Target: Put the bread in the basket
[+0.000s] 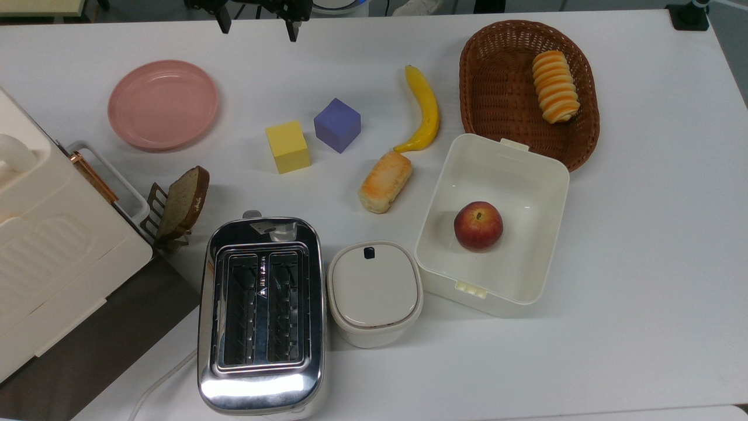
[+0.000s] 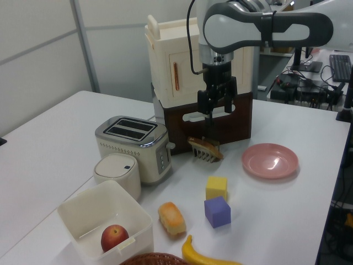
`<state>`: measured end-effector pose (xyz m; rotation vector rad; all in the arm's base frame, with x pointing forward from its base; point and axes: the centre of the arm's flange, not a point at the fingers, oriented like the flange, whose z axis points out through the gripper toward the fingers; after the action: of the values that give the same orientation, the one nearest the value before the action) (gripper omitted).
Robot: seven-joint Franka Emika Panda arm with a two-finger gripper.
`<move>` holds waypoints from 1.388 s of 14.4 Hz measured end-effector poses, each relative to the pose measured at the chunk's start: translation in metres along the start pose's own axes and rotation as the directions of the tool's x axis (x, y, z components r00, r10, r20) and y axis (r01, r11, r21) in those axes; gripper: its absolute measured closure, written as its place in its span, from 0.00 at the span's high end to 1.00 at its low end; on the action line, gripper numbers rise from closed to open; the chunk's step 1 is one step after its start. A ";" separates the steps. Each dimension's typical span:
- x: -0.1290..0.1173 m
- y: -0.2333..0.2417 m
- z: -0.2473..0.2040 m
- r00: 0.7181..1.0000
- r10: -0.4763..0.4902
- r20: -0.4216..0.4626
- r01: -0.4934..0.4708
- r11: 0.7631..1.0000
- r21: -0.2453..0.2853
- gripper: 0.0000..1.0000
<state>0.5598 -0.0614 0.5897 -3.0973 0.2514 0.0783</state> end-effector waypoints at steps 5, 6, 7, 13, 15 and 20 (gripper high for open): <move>0.002 0.000 0.005 1.000 0.000 0.008 0.000 1.000 -0.002 1.00; 0.003 0.000 0.006 1.000 0.000 0.011 0.000 1.000 -0.002 1.00; 0.003 0.000 0.007 1.000 0.000 0.012 0.000 1.000 -0.003 1.00; 0.006 0.000 0.012 1.000 0.002 0.022 -0.002 1.000 -0.005 1.00; 0.006 0.000 0.012 1.000 0.002 0.022 -0.002 1.000 -0.005 1.00; 0.006 -0.001 0.013 1.000 -0.008 0.023 0.008 1.000 -0.005 1.00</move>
<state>0.5655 -0.0609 0.5766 -3.1000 0.2380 0.1148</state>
